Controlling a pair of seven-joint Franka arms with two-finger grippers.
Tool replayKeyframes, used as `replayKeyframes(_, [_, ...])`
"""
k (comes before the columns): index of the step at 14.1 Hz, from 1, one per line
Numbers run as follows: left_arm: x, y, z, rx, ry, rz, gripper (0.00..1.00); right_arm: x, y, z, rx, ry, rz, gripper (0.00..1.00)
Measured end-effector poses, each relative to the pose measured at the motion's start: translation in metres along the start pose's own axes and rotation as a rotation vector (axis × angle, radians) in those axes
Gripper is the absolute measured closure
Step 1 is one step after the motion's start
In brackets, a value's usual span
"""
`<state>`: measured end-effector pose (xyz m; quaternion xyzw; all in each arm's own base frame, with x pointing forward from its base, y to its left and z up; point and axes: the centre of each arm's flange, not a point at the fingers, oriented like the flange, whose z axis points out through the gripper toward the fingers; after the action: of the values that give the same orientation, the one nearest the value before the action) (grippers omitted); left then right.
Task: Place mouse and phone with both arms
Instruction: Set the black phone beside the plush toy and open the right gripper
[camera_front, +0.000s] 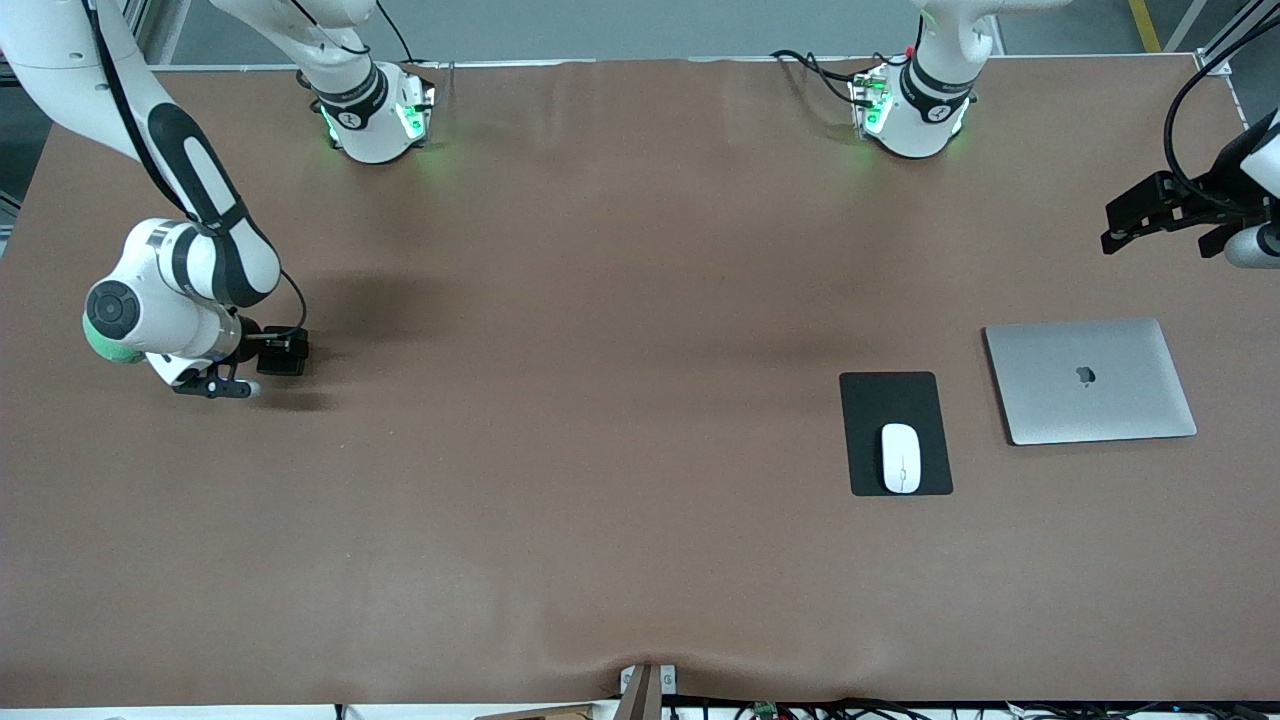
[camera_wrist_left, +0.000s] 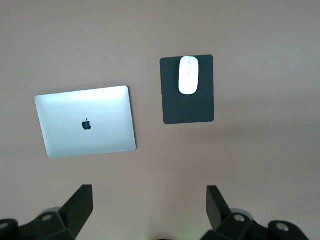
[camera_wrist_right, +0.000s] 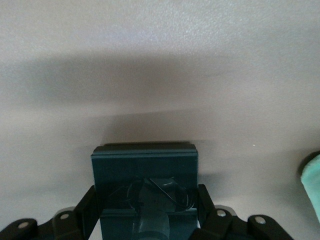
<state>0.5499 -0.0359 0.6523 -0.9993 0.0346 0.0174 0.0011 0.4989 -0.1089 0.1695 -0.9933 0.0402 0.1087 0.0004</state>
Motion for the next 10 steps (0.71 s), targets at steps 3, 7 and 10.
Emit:
replayKeyframes(3, [0.000, 0.002, 0.004, 0.000, -0.010, 0.003, 0.00, 0.000, 0.000, 0.000, 0.000, 0.000, -0.001, 0.16])
replayKeyframes(7, [-0.006, 0.008, 0.003, 0.002, -0.009, 0.014, 0.00, 0.010, -0.003, -0.012, -0.001, 0.023, -0.008, 0.00])
replayKeyframes(10, [-0.008, 0.014, 0.006, 0.004, -0.018, 0.024, 0.00, 0.032, -0.015, -0.047, 0.005, -0.012, -0.033, 0.00])
